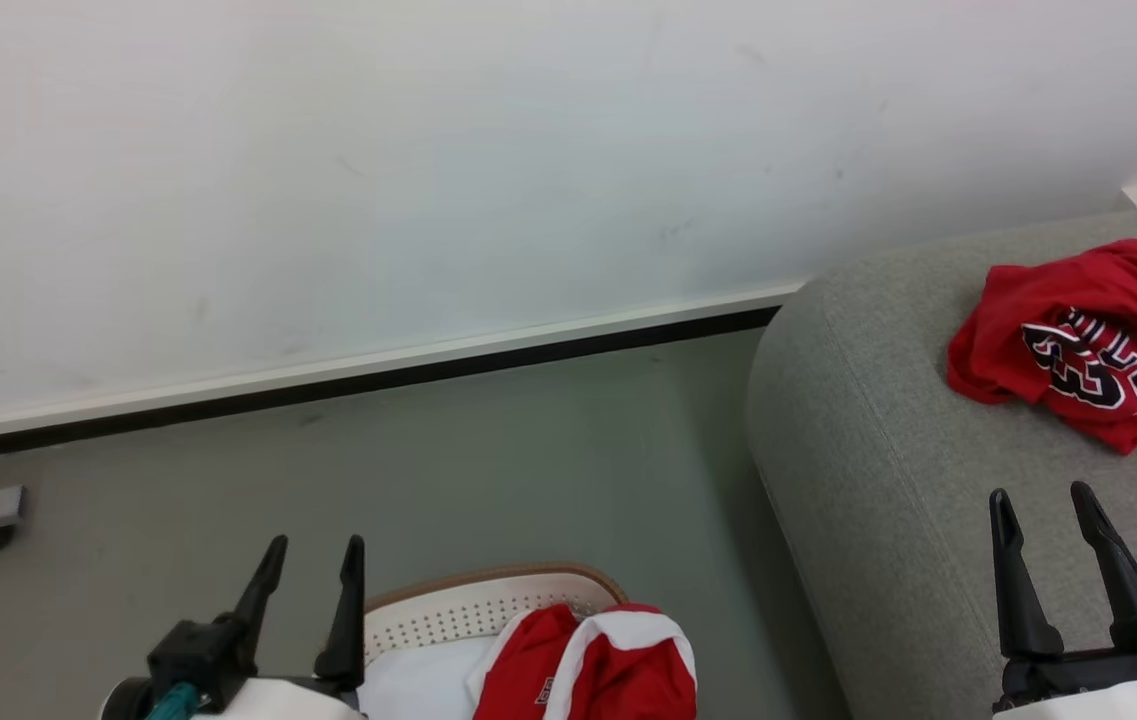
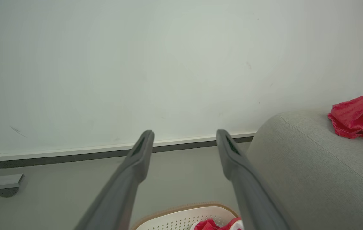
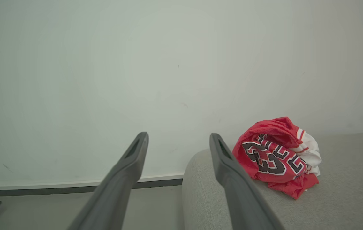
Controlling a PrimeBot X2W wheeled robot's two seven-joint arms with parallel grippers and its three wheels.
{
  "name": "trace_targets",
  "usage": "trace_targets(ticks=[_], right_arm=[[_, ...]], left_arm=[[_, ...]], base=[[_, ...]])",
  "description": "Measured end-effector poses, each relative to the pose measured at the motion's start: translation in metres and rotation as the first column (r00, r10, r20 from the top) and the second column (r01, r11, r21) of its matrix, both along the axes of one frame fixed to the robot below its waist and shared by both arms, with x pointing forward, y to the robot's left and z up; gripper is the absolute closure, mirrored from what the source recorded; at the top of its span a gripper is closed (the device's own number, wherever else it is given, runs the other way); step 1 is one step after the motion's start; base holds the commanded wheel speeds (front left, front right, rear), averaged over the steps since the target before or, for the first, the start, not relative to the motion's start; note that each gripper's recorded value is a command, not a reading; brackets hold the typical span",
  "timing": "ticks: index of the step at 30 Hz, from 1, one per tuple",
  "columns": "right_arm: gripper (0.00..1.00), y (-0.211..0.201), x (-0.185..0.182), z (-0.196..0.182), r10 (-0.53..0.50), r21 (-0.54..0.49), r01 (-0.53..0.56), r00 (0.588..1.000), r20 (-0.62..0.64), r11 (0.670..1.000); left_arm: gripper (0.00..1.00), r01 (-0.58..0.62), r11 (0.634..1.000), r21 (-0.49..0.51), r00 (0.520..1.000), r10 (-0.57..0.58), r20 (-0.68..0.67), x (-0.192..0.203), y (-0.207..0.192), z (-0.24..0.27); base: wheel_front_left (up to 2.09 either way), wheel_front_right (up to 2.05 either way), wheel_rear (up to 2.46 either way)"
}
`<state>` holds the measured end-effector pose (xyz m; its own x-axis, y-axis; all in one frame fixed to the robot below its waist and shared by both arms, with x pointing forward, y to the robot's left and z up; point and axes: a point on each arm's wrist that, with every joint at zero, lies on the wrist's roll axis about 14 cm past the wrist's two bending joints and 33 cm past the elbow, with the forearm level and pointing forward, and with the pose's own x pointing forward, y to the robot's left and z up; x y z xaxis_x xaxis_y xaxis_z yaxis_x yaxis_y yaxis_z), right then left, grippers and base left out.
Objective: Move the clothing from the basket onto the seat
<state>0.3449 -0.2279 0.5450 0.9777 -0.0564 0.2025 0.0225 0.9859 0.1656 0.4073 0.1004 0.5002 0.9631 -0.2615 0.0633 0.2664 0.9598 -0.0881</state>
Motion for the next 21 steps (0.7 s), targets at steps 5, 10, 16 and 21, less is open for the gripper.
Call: trace_targets(ticks=[5,10,16,21], right_arm=[[0.0,-0.012,0.004,0.002,-0.025,-0.028,0.025,1.0,-0.004,0.999],[0.0,-0.024,0.007,0.0,-0.058,-0.05,0.057,0.998,-0.017,0.997],[0.0,-0.038,0.014,-0.003,-0.106,-0.06,0.104,0.994,-0.032,0.993],[0.0,-0.044,0.023,-0.007,-0.133,-0.069,0.129,0.99,-0.045,0.989]], left_arm=[[0.0,0.084,0.996,-0.004,0.996,-0.084,-0.038,0.015,-0.029,-0.014],[0.0,0.18,0.984,0.013,0.973,-0.176,-0.146,0.023,-0.059,-0.052],[0.0,0.281,0.958,0.063,0.914,-0.247,-0.321,0.032,-0.078,-0.115],[0.0,0.352,0.931,0.1,0.847,-0.271,-0.456,0.04,-0.086,-0.162]], base=[[0.0,0.0,0.0],[0.0,0.0,0.0],[0.0,0.0,0.0],[0.0,0.0,0.0]])
